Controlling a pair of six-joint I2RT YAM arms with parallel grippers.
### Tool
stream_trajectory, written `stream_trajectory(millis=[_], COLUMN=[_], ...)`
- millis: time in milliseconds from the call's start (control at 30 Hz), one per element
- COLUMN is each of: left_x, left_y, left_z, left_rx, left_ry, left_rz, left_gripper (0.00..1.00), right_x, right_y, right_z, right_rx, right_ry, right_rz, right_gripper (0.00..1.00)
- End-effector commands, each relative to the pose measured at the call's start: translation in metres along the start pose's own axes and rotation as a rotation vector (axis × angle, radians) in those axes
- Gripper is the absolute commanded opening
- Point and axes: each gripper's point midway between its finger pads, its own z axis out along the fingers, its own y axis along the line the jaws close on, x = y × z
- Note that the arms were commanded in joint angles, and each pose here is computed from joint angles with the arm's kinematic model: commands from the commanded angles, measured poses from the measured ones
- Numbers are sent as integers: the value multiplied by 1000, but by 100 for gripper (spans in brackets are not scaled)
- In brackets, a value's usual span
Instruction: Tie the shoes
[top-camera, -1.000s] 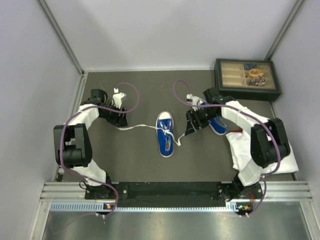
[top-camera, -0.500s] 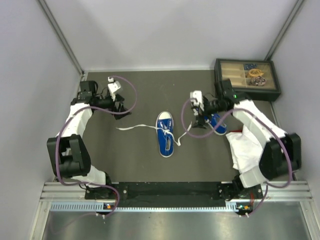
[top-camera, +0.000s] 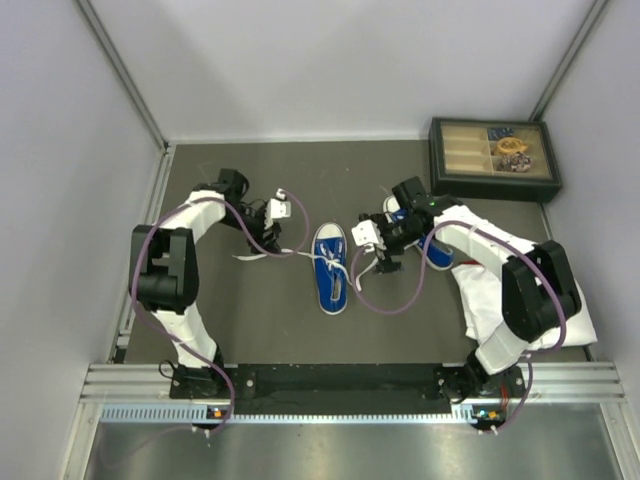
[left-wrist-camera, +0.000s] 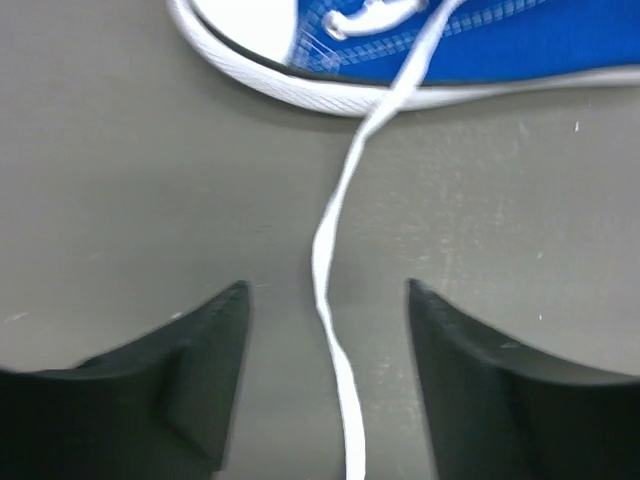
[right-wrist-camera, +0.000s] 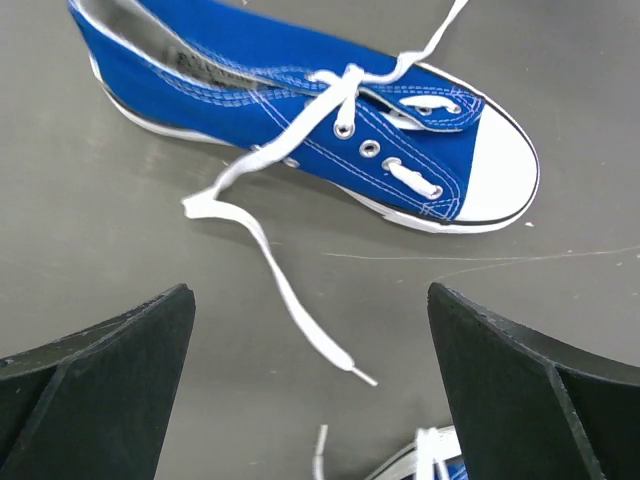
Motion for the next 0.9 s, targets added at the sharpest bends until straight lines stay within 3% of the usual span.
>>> stream_trajectory(millis=[0,100,233,400,567,633,667,733,800,867], left_x=[16,27,42,57,69,74,75,75,70,64], left_y=[-5,-8,-13,-18,-20,-19,-18,-18,-21,-22], left_z=[14,21,22,24,28,29,29,25,19,14], left_rx=[67,91,114,132,143,143,142,148,147,133], left_ry=[95,136,187,229,265,284,293,304,291,272], left_rz=[58,59,54,26,27,20,19,30,38,44], left_gripper=[62,50,48,48,43,35,31,16,10,4], right_x=[12,23,37,50,63,65,71,76,81,81], right_y=[-13,-5,3,10,22,26,29,34,36,37], right_z=[17,32,45,59,68,70,70,70,64,57], right_rx=[9,-34,-72,-126,-181,-200,-212,-226,-229,-214], right_ry=[40,67,103,134,204,223,252,278,313,340], right_rz=[-175,-186,-191,-188,-218,-231,-230,-224,-199,-149], right_gripper=[99,96,89,74,51,44,35,25,5,0])
